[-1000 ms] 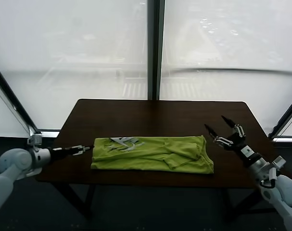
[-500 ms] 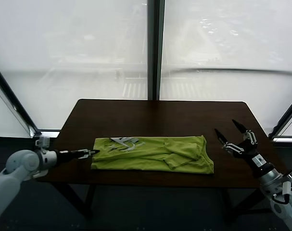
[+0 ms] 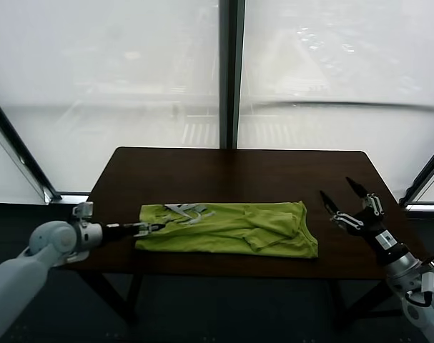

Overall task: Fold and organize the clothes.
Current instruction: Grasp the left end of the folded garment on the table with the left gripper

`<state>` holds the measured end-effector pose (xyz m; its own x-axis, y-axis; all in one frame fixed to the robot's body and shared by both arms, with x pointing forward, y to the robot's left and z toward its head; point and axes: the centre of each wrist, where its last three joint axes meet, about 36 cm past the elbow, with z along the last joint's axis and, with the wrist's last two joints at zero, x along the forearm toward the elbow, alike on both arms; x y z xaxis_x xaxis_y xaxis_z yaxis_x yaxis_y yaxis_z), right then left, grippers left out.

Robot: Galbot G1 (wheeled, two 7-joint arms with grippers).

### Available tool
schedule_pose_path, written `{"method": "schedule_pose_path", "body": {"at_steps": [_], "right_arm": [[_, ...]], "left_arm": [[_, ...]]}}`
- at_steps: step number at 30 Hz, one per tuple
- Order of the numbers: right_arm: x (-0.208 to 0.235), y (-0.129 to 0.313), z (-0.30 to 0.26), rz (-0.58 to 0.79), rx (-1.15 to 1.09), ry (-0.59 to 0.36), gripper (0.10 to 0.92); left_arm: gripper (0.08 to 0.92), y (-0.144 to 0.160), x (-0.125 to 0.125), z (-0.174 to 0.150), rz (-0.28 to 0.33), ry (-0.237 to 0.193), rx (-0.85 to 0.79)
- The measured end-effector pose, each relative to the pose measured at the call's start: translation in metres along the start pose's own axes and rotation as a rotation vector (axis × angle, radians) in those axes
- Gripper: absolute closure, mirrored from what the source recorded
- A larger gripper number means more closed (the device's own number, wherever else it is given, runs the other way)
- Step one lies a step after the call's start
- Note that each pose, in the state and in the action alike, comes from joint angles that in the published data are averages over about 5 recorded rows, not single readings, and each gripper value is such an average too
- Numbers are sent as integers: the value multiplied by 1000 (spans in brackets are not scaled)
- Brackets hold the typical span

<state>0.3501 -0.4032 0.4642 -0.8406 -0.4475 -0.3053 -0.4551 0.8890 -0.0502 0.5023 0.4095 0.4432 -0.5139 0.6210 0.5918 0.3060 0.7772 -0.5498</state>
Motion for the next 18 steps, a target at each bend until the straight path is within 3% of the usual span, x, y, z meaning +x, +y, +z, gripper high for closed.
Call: {"method": "schedule_pose_path", "body": {"at_steps": [5,8,15,18], "right_arm": [[-2,0,-1,2,0,-10,115],[-4,1,-2,0,1,-17,115],[-8,2,-4,8,-8,-36,115],[-9,5,0,30,-19,-55,115]], "left_arm": [[129,-1,-2,0,-13,-3,0],[269,-2,-3,0,-20,-5,-1],[705,-8,-3,2,-57,-19,-5],[802,-10,3,1,-82,-26,-19]]}}
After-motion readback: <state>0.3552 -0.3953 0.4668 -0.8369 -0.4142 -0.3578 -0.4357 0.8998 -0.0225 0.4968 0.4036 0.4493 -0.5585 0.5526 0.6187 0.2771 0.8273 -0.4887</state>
